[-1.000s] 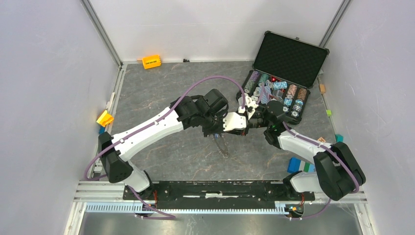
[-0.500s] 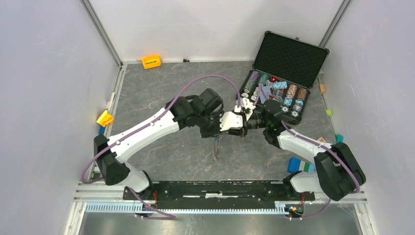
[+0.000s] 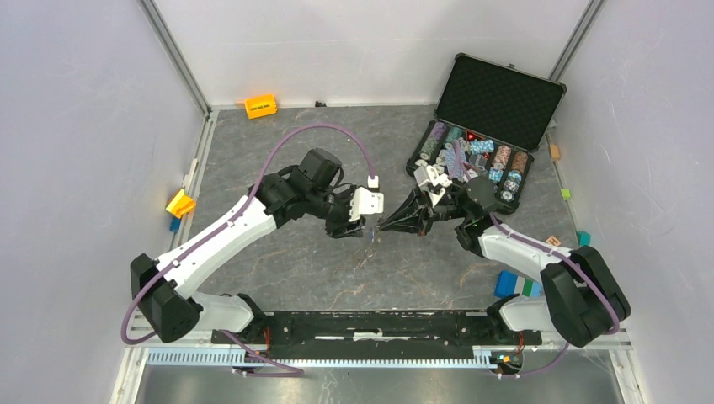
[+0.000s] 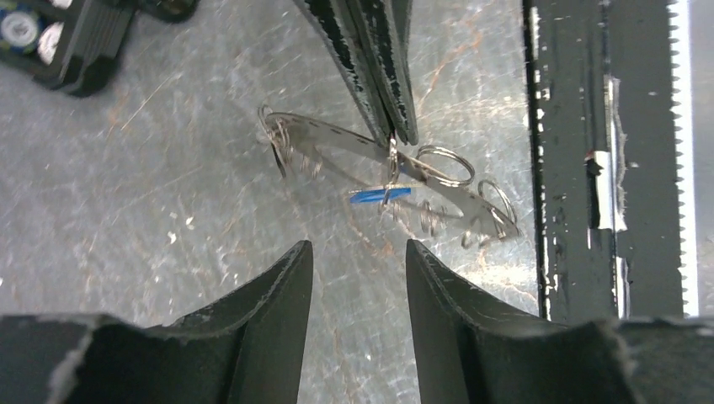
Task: Put the keys on the keyring
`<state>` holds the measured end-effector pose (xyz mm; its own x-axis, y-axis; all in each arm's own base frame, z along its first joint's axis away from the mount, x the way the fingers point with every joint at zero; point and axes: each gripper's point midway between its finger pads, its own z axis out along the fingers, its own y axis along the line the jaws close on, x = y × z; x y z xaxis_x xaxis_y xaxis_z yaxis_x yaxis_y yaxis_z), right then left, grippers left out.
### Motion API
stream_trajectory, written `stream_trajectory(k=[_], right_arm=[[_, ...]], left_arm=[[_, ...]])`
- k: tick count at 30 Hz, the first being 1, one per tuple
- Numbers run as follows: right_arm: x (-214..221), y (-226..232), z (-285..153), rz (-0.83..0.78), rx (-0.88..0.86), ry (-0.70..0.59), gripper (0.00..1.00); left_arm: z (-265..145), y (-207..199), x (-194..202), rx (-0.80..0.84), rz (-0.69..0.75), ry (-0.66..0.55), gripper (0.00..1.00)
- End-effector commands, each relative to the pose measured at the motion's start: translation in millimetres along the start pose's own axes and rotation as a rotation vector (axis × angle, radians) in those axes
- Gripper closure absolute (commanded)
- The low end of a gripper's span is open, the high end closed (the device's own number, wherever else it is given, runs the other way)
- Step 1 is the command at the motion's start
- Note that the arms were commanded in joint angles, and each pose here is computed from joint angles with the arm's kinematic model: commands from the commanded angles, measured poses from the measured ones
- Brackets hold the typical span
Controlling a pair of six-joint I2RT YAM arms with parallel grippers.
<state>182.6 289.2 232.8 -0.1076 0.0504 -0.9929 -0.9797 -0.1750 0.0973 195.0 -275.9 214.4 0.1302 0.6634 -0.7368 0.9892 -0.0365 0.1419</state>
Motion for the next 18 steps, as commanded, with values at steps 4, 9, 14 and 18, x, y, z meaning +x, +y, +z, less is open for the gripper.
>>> stream_trajectory(k=[4, 9, 14, 18], right_arm=[[-30.5, 21.4, -1.0, -0.067, -0.079, -0.083, 1.00], [-27.4, 17.5, -1.0, -0.054, -0.064, -0.078, 1.00], [-24.0, 12.5, -1.0, -0.057, -0.044, -0.065, 1.00], [-17.3, 7.2, -1.1, -0.055, -0.029, -0.044, 1.00]], left_arm=[[9.5, -9.0, -36.3, 0.123, 0.126, -0.199, 0.53], [10.9, -15.2, -41.3, 0.167, 0.121, -0.228, 0.59], [12.4, -18.3, -41.0, 0.190, 0.114, -0.233, 0.66], [11.6, -18.7, -41.2, 0.191, 0.115, -0.231, 0.69]])
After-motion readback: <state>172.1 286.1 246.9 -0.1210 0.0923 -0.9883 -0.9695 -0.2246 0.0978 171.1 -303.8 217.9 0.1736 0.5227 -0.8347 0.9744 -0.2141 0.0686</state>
